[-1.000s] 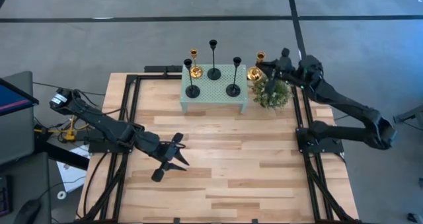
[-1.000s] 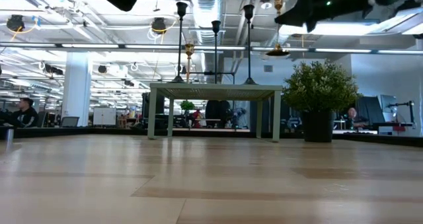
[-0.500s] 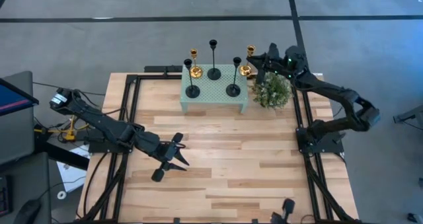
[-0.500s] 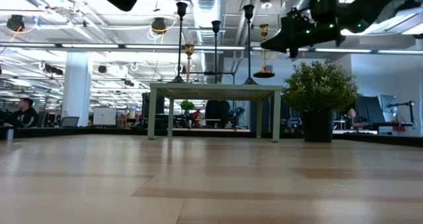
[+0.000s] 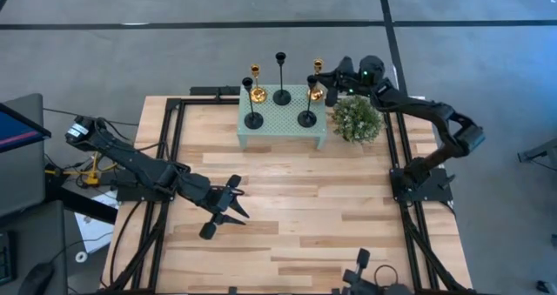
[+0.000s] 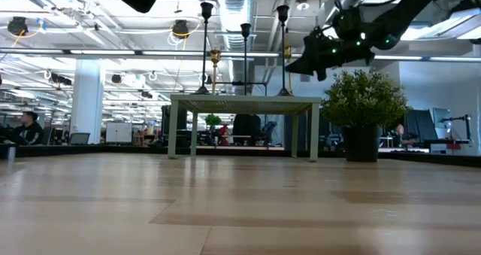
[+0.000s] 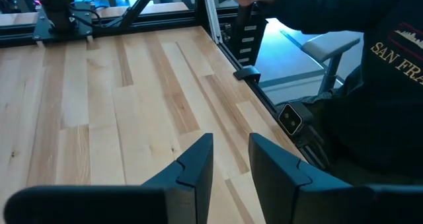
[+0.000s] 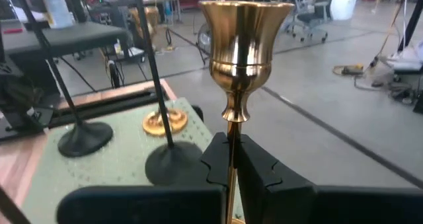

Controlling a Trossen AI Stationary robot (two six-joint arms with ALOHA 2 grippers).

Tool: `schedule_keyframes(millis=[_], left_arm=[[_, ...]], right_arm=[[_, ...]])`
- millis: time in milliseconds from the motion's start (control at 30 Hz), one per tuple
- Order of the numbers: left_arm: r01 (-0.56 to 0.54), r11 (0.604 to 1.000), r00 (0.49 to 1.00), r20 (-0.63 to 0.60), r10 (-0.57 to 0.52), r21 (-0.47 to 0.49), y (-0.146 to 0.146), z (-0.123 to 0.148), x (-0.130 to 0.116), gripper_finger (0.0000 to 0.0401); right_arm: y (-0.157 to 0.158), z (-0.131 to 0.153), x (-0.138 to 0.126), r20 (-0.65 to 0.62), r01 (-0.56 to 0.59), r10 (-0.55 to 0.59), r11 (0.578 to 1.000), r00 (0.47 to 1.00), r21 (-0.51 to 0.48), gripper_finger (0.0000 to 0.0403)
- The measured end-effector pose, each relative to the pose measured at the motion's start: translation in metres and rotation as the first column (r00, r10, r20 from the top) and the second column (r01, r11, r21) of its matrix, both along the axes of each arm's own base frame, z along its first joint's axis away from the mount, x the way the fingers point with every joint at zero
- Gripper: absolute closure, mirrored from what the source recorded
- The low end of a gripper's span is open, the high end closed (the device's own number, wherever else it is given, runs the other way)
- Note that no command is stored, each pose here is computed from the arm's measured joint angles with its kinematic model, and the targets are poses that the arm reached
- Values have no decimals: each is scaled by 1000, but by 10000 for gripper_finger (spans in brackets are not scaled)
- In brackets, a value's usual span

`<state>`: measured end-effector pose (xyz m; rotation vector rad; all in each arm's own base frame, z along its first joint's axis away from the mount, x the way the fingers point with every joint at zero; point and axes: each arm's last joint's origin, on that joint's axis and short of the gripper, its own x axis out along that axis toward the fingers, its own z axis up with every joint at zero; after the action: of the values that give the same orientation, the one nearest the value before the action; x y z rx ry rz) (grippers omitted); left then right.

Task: Pick & Place candle stick holders
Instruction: Put the gold candle holder on the shelf

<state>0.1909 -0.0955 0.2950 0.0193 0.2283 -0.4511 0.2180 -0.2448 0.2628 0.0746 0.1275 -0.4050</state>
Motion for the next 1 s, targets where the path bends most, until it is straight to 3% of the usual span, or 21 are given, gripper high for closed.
schedule_keyframes(millis=[1000], left_arm=[[6,1000,1000,13,-6,27,0,0,0,305]], right_arm=[[-5,-21,20,11,21,-22,1000,1000,5,403]])
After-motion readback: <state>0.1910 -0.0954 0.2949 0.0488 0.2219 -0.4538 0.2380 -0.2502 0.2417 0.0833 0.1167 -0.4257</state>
